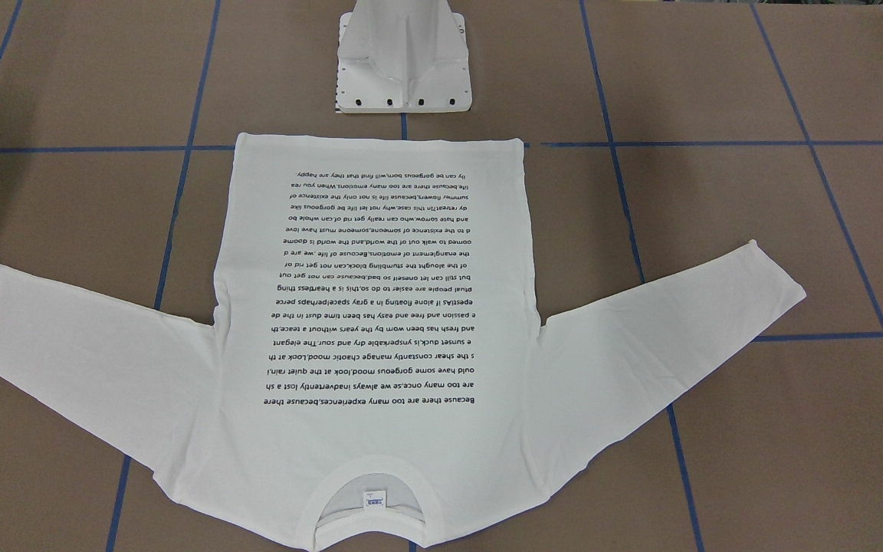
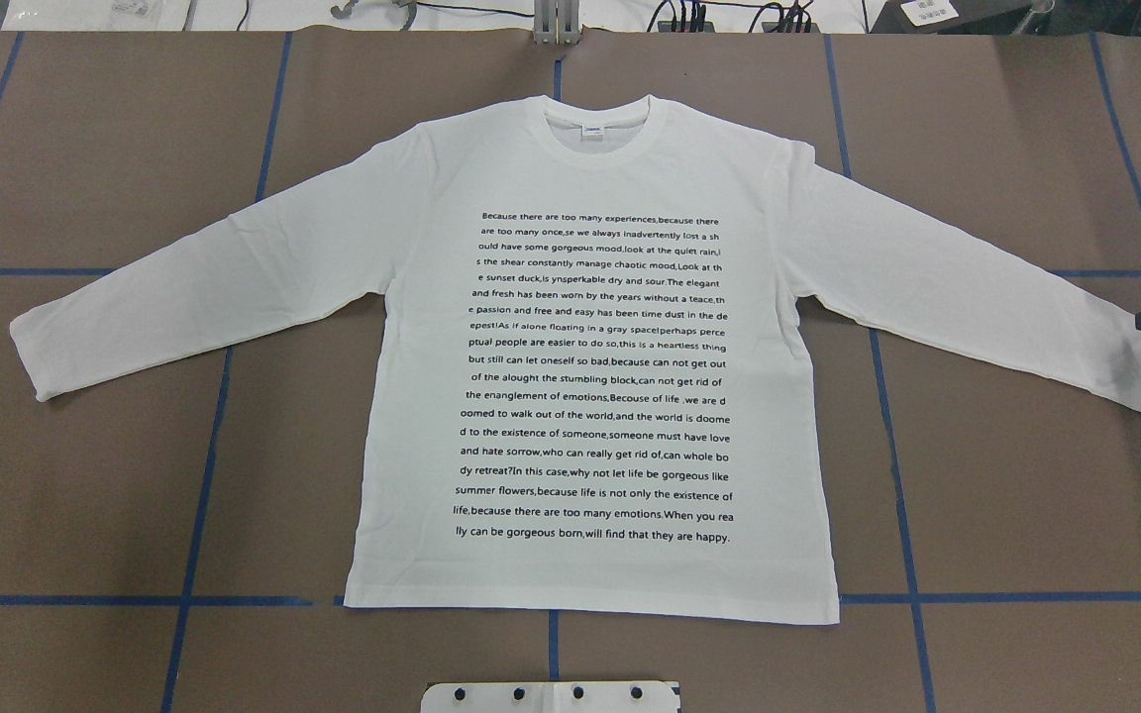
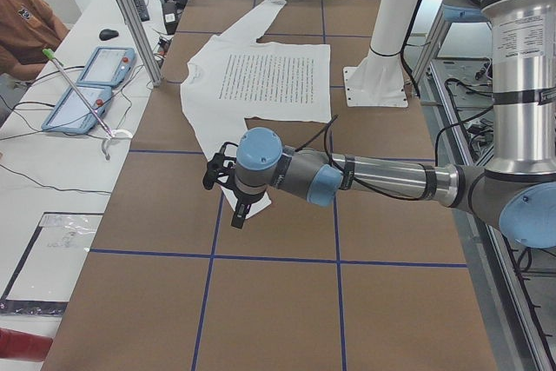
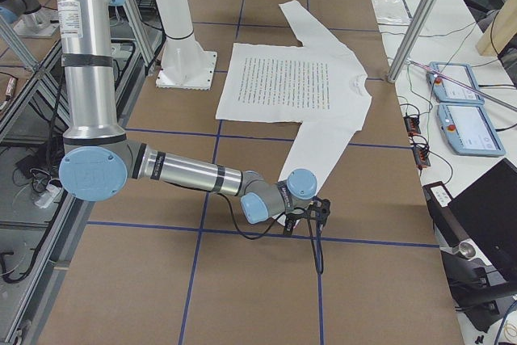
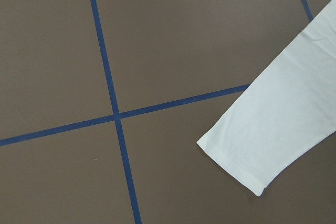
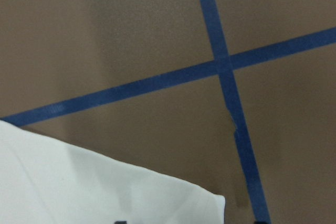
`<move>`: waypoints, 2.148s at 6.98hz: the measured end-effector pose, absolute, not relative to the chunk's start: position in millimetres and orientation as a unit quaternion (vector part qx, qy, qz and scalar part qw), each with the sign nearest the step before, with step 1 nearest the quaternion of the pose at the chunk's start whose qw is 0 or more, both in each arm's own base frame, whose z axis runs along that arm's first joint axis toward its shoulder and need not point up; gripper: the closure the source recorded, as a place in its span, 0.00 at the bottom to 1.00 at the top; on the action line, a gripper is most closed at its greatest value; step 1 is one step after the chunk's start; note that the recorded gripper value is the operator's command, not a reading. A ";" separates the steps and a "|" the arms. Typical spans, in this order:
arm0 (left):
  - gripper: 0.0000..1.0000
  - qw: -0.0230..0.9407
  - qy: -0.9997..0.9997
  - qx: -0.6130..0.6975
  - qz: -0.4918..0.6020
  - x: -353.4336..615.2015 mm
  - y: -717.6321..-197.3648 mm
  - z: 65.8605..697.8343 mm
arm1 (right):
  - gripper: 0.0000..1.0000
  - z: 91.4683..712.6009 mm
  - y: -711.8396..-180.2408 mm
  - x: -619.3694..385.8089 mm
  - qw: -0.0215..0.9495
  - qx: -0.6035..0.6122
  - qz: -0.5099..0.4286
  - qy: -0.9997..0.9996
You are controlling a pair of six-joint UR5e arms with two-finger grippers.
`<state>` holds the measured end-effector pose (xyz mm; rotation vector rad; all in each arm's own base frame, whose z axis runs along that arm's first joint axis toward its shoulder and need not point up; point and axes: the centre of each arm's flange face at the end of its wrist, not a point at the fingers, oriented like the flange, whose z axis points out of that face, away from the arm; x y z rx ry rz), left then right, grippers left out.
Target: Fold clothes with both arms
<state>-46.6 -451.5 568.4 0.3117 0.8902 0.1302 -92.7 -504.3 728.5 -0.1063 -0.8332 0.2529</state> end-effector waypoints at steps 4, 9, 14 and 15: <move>0.00 0.889 0.429 0.149 0.062 -46.6 -451.5 568.8 | 0.23 732.6 -505.9 -95.3 0.906 -0.056 0.123 -0.402; 0.00 0.889 0.428 0.150 0.063 -46.6 -451.5 568.2 | 0.29 734.4 -505.5 -95.3 0.906 -0.058 0.123 -0.401; 0.00 0.889 0.428 0.151 0.065 -46.6 -451.5 568.1 | 0.55 739.7 -502.7 -95.1 0.906 -0.063 0.125 -0.400; 0.00 0.889 0.428 0.151 0.065 -46.6 -451.6 567.7 | 0.78 741.5 -502.0 -95.0 0.906 -0.065 0.126 -0.399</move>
